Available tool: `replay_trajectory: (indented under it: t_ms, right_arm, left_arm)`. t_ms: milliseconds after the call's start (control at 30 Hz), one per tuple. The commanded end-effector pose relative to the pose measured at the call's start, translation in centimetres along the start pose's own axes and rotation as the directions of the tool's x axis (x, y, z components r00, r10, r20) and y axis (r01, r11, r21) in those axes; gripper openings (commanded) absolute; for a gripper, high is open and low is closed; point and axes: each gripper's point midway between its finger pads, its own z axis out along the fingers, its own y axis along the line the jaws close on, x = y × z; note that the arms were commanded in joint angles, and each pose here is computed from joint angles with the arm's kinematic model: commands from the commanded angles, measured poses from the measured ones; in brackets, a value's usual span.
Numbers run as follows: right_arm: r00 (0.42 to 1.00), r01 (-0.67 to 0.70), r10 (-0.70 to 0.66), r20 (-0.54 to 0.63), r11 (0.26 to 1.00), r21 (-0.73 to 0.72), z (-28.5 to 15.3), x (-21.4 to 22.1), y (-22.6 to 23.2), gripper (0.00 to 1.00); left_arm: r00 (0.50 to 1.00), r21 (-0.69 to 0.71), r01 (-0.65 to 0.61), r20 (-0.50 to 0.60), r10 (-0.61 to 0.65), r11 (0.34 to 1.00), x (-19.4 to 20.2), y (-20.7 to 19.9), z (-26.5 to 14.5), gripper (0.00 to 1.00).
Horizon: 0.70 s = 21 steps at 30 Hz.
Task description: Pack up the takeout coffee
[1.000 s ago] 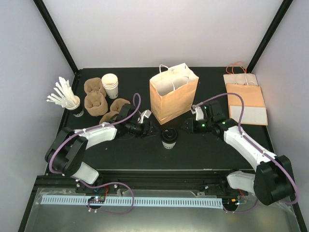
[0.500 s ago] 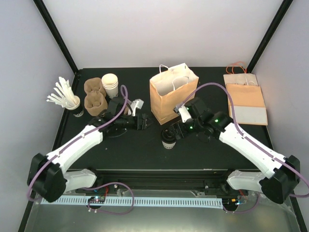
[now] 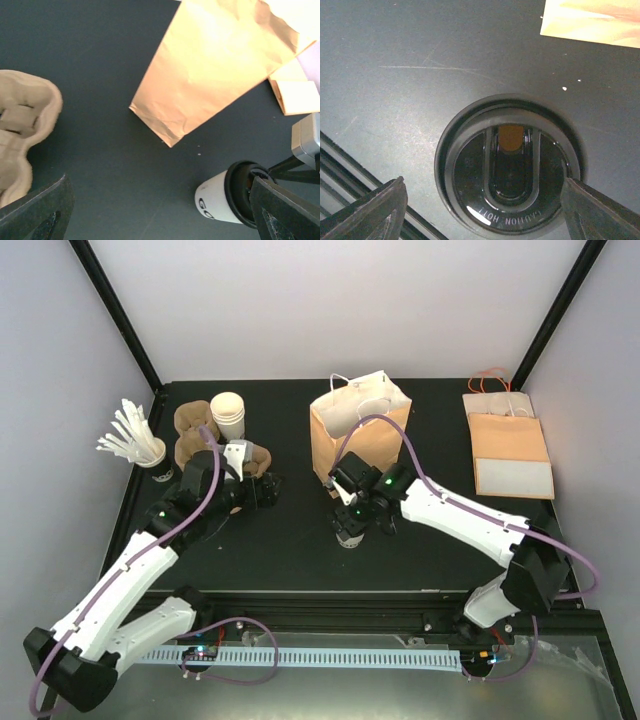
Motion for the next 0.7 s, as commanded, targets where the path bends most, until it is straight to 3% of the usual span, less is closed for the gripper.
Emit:
replay_trajectory:
  t_ms: [0, 400, 667]
  right_arm:
    - [1.000, -0.013, 0.014, -0.004, 0.996, 0.086, -0.2, -0.6, -0.9, 0.87]
    - [1.000, -0.014, 0.016, -0.012, 0.992, 0.127, 0.2, -0.5, -1.3, 0.89]
    - [0.999, 0.000, 0.004, -0.032, 0.994, 0.114, 0.9, -0.4, -0.9, 0.84]
  left_arm:
    - [0.999, -0.097, -0.025, 0.027, 0.027, 0.995, -0.6, 1.8, -1.2, 0.99]
    - [0.999, -0.060, -0.031, 0.014, 0.032, 0.998, -0.7, 1.2, -0.9, 0.99]
    - [0.999, -0.056, -0.031, 0.009, 0.032, 0.998, -0.7, 1.1, -0.8, 0.99]
